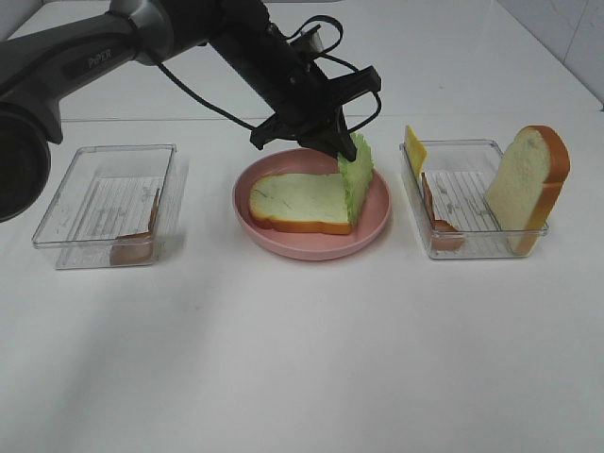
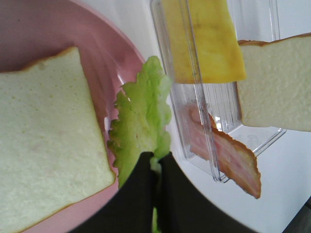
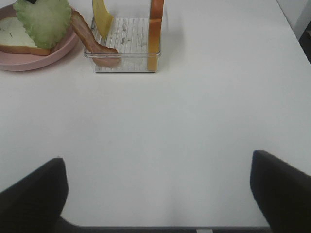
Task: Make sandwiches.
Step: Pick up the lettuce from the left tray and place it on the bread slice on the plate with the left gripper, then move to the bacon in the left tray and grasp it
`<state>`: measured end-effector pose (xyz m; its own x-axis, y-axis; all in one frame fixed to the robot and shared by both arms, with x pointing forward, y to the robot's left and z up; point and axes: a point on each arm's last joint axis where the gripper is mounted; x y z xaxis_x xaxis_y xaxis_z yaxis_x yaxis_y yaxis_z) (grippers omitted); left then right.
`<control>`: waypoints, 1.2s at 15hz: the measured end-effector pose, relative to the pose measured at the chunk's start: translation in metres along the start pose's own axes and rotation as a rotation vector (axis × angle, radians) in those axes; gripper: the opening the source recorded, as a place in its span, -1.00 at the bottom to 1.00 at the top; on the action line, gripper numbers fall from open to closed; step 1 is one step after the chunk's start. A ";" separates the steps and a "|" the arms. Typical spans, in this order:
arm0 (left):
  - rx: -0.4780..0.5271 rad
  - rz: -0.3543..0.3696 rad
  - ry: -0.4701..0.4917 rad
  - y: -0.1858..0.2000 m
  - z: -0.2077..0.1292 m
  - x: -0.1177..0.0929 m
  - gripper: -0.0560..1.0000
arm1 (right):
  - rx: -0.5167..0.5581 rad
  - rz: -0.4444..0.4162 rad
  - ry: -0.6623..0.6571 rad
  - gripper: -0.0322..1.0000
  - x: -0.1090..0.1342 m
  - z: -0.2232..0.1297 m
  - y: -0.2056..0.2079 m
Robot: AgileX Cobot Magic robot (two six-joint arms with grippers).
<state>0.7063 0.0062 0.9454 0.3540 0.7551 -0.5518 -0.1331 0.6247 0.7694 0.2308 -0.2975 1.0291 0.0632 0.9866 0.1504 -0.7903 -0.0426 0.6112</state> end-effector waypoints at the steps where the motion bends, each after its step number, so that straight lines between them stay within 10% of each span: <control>1: 0.009 0.025 0.002 -0.001 -0.001 0.004 -0.89 | 0.000 0.000 0.000 0.97 0.000 0.000 0.000; 11: 0.087 0.292 -0.073 0.005 -0.006 0.033 -0.79 | 0.000 0.000 0.000 0.97 0.000 0.000 0.000; 13: 0.072 0.291 -0.076 0.004 -0.004 0.033 -0.45 | 0.000 0.000 0.000 0.97 0.000 0.000 0.000; 16: 0.062 0.291 -0.078 0.004 -0.003 0.033 0.82 | 0.000 0.000 0.000 0.97 0.000 0.000 0.000; 18: 0.064 0.292 -0.080 0.006 -0.003 0.032 0.96 | 0.000 0.000 0.000 0.97 0.000 0.000 0.000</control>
<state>0.7144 0.0348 0.9313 0.3816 0.8810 -0.2797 -0.1820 0.3683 0.9117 0.2308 -0.2975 1.0291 0.0632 0.9866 0.1504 -0.7903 -0.0426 0.6112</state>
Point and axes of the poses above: a point on each arm's last joint axis where the gripper is mounted, y pointing back along that axis away from the gripper, x along the wrist's bending axis when the last joint is at zero, z = x × y, and after that the axes turned 11 degrees about -y, right-handed
